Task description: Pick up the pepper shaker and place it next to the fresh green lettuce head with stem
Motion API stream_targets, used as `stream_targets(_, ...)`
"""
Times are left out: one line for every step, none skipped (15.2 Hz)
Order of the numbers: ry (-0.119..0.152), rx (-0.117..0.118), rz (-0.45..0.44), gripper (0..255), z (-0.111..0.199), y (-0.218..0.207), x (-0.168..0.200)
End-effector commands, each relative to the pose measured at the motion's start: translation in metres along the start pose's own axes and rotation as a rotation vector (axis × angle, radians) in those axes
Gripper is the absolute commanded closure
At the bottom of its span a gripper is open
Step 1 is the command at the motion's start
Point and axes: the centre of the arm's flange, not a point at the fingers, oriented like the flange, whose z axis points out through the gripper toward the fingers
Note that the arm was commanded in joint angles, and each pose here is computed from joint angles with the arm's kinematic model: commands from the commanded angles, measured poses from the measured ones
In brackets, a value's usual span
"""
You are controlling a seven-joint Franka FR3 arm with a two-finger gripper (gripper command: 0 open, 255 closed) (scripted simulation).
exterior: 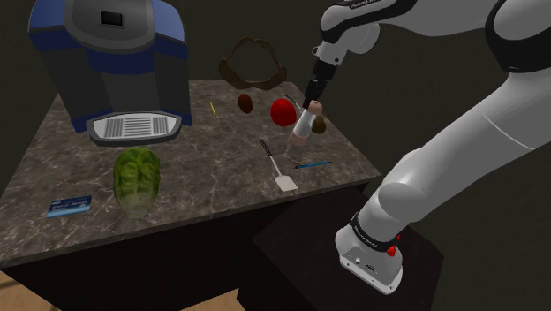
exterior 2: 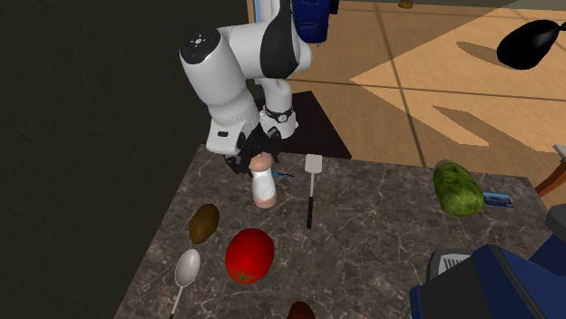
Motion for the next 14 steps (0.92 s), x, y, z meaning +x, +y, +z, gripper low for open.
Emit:
stream_targets(0.000,0.000,0.000,255,-0.010,-0.002,0.000)
stream_targets(0.000,0.000,0.000,255,-0.015,-0.004,0.000)
stream_targets(0.000,0.000,0.000,255,-0.021,-0.005,0.000)
stream_targets(0.000,0.000,0.000,255,-0.026,-0.006,0.001)
stream_targets(0.000,0.000,0.000,255,-0.031,-0.007,0.001)
stream_targets(0.000,0.000,0.000,255,-0.036,-0.008,0.001)
stream_targets(0.000,0.000,0.000,255,-0.041,-0.010,0.001)
stream_targets(0.000,0.000,0.000,255,-0.046,-0.011,0.001)
stream_targets(0.000,0.000,0.000,255,-0.051,-0.012,0.002)
stream_targets(0.000,0.000,0.000,255,-0.057,-0.013,0.002)
stream_targets(0.000,0.000,0.000,255,-0.062,-0.015,0.002)
stream_targets(0.000,0.000,0.000,255,-0.067,-0.016,0.002)
stream_targets(0.000,0.000,0.000,255,-0.072,-0.017,0.002)
stream_targets(0.000,0.000,0.000,255,-0.077,-0.018,0.002)
